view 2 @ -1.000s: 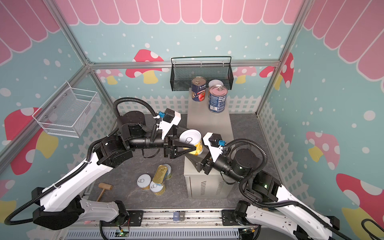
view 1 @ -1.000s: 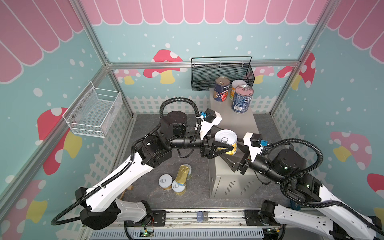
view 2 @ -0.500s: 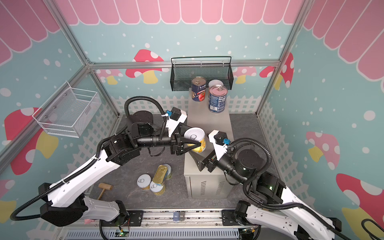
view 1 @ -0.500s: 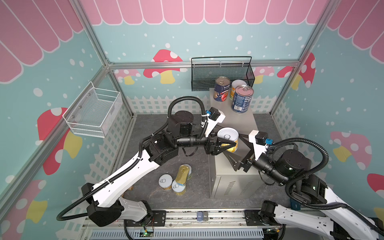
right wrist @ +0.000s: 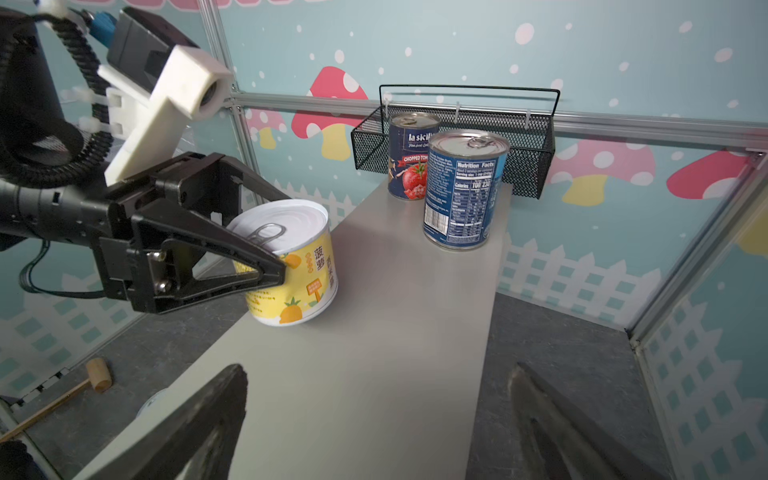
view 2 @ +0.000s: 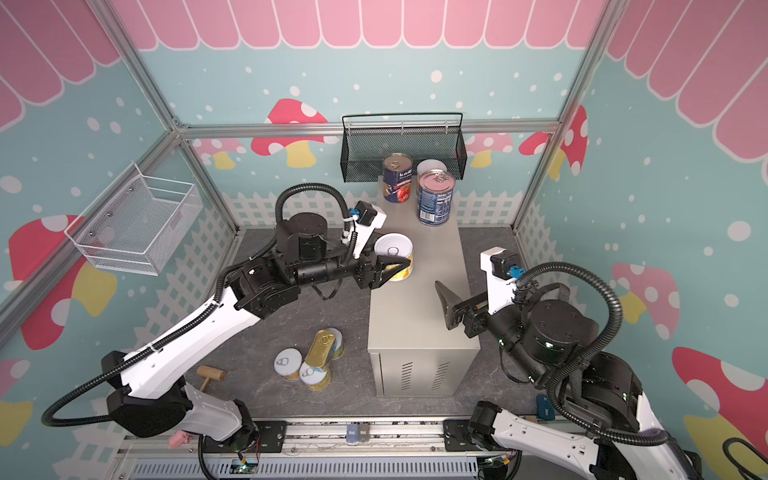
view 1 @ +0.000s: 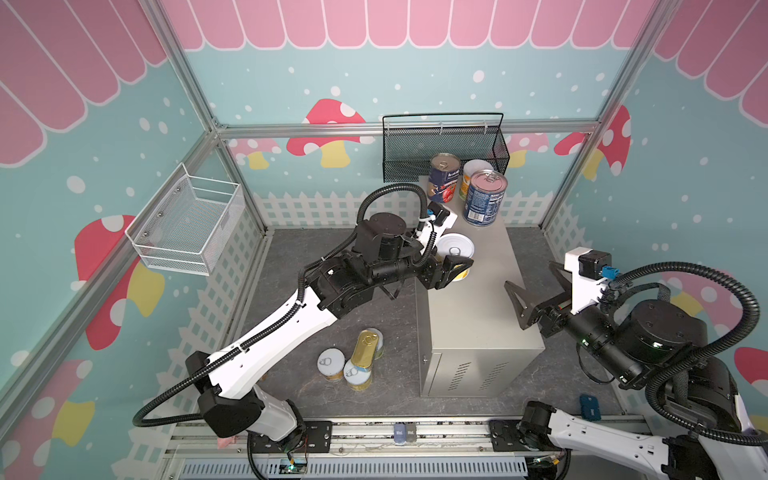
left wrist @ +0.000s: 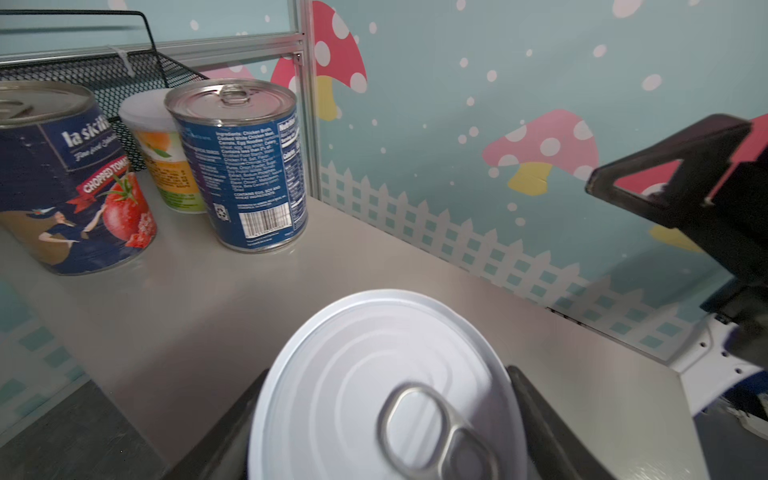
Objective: Place and organize the canned foods onto the counter
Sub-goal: 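Carry the yellow can onto the cabinet top with left gripper while right gripper withdraws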
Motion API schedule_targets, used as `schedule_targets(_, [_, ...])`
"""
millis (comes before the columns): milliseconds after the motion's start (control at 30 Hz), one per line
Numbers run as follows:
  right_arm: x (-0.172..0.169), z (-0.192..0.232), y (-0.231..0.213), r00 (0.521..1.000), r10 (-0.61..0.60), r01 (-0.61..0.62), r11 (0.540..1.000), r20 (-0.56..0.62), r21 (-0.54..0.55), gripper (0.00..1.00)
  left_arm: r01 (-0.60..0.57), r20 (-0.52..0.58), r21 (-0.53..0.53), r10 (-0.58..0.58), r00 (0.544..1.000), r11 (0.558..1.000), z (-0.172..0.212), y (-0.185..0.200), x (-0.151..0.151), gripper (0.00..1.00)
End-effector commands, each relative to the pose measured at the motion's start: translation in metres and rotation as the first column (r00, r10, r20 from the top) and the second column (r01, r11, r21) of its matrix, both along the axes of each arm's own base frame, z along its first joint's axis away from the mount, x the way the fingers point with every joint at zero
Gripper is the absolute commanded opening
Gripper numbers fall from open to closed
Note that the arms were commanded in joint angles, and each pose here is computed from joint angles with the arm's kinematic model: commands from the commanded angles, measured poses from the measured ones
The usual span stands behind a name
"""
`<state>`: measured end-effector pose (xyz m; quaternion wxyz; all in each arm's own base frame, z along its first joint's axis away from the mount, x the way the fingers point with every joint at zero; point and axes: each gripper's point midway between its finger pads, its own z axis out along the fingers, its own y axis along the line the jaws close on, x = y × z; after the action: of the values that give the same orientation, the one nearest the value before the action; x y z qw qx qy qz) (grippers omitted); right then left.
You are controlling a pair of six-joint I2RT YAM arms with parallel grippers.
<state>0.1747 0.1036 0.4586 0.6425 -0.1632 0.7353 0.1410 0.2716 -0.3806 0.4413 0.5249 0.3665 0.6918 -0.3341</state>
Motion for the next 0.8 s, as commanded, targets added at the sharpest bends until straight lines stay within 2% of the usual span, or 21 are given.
schedule_targets(0, [0.001,-0.016,-0.011,0.998,-0.051,0.049,0.998,-0.040,-0.048,0.99,-0.098,0.125,-0.022,0.100,0.987,0.995,0.031,0.006,0.023,0.50])
schedule_targets(300, [0.003,-0.026,-0.001,0.999,-0.021,0.016,0.995,-0.048,-0.095,0.99,-0.141,0.062,-0.014,0.141,0.988,0.990,0.017,0.006,0.074,0.51])
schedule_targets(633, [0.002,-0.026,0.002,0.999,-0.001,-0.003,0.996,-0.038,-0.094,0.99,-0.125,0.032,-0.029,0.126,0.992,0.992,0.002,0.005,0.105,0.52])
schedule_targets(767, [0.003,-0.027,0.004,0.999,0.001,-0.004,0.995,-0.036,-0.100,0.99,-0.100,0.017,-0.031,0.101,0.995,0.995,-0.003,0.001,0.109,0.59])
